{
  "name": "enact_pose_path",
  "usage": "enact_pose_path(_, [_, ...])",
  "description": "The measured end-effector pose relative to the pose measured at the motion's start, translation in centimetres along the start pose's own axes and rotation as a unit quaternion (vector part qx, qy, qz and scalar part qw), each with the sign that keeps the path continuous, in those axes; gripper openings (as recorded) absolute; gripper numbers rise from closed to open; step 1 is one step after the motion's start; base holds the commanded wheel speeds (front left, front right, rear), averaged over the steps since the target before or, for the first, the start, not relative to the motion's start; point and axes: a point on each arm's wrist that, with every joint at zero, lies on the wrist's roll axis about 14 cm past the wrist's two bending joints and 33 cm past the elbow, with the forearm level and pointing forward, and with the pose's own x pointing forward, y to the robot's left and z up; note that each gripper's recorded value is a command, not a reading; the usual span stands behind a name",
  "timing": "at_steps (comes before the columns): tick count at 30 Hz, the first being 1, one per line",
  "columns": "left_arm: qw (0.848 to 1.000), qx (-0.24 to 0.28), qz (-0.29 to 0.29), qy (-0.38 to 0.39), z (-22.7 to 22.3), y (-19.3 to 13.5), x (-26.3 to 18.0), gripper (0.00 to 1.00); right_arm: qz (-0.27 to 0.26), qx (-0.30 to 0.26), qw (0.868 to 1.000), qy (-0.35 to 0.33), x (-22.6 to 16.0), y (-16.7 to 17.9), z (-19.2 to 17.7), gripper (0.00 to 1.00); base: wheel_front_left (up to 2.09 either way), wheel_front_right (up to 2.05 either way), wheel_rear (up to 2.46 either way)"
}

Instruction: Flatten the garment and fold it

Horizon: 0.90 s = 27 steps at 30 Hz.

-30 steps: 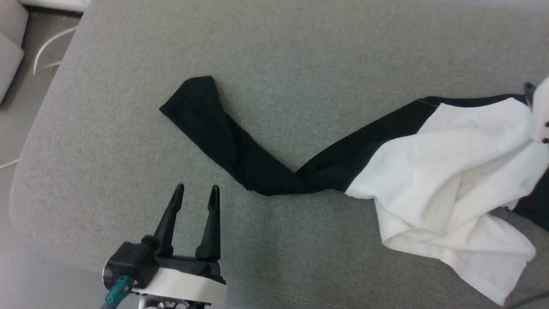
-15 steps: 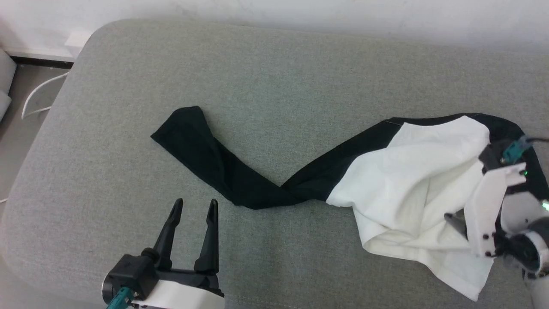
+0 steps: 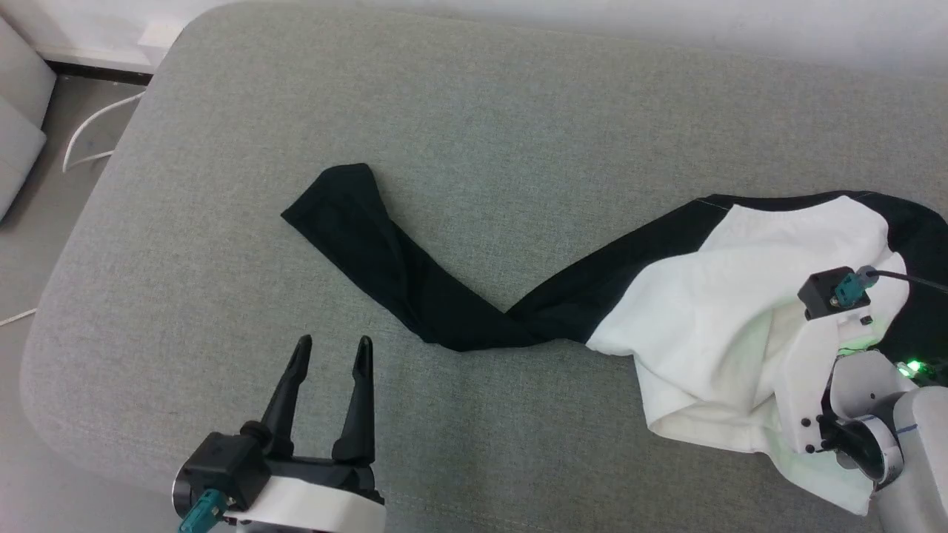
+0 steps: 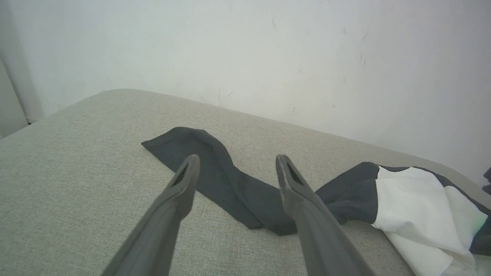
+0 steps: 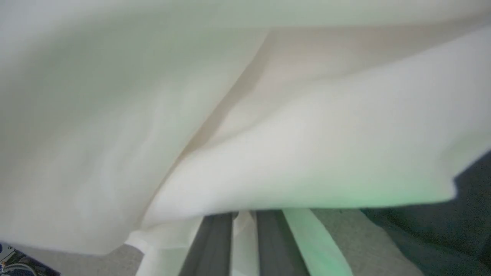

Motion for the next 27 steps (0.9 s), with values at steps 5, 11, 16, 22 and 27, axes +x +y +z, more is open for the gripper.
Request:
enact_pose_path(5, [1.0, 0.0, -0.003, 0.0, 0.0, -0.1, 0.2, 1.0, 0.015, 0.009, 1.0, -0.007, -0.2, 0.3, 0.5, 0.0, 0.0, 0.0, 0.0])
enact_pose_path(11, [1.0, -0.004, -0.017, -0.001, -0.1, -1.0, 0.6, 1.0, 0.058, 0.006, 0.998, 0.025, -2.1, 1.7, -0.4, 0.0, 0.0, 0.0, 0.0])
enact_pose_path(16, [0.999, -0.009, -0.031, -0.002, -0.1, -1.8, 0.9, 1.0, 0.08, 0.016, 0.991, 0.107, -4.1, 1.7, -5.5, 0.0, 0.0, 0.0, 0.0])
enact_pose_path(22, [0.999, -0.012, -0.045, 0.001, -0.4, -2.6, 1.4, 1.0, 0.075, 0.04, 0.986, 0.141, -5.3, 1.2, -8.4, 0.0, 0.0, 0.0, 0.0])
enact_pose_path(27, [0.999, -0.006, -0.054, 0.005, -0.8, -3.1, 1.8, 1.0, 0.063, 0.065, 0.986, 0.139, -5.3, 0.7, -9.6, 0.11, 0.0, 0.0, 0.0])
